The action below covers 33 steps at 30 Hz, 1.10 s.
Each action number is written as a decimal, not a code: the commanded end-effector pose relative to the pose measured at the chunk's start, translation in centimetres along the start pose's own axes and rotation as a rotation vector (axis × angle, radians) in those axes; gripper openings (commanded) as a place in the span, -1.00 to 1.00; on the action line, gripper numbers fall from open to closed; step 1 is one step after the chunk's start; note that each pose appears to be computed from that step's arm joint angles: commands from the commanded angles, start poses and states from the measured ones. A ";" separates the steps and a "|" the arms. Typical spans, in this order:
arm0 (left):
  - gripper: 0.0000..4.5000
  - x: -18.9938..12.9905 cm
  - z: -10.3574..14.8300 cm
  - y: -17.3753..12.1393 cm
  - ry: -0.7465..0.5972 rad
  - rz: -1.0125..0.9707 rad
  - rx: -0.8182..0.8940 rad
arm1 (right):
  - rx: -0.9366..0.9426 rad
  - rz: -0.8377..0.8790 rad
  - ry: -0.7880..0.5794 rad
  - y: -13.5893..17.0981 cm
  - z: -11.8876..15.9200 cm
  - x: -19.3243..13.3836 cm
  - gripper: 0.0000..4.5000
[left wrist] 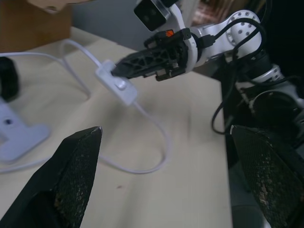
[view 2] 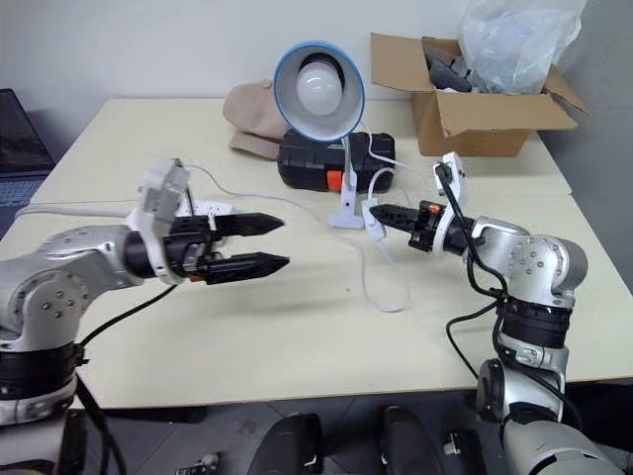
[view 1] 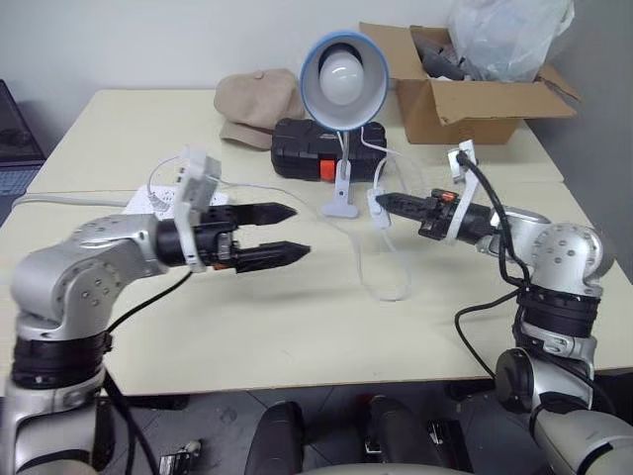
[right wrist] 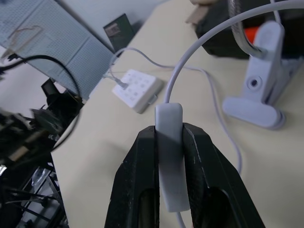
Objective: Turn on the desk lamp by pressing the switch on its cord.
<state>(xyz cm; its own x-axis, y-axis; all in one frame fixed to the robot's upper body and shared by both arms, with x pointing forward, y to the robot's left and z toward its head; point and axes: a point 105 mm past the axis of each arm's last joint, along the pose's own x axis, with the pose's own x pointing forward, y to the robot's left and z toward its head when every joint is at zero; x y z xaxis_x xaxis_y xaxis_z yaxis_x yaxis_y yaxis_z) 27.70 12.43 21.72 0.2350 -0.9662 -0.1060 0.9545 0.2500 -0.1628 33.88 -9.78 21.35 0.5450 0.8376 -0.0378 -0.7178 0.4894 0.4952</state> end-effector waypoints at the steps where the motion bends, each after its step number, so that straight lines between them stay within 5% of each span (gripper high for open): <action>1: 1.00 0.4 0.6 0.0 -0.028 -0.016 -0.036 | -0.074 0.090 -0.035 2.0 0.8 -0.5 -0.84; 8: 1.00 2.5 1.6 0.2 -0.189 -0.076 -0.202 | -0.080 0.256 -0.030 5.5 0.8 -1.0 -0.84; 33: 1.00 4.4 1.7 -1.2 -0.259 -0.207 -0.296 | -0.041 0.372 -0.017 8.3 0.9 -1.4 -0.84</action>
<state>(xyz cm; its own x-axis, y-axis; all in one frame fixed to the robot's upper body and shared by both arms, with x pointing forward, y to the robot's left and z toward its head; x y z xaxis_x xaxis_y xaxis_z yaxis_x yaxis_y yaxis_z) 28.10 7.83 22.42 0.1324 -0.9741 0.1834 0.8850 0.0329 -0.4644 28.23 -7.28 25.16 0.2768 0.9534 0.1204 -0.8585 0.1890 0.4768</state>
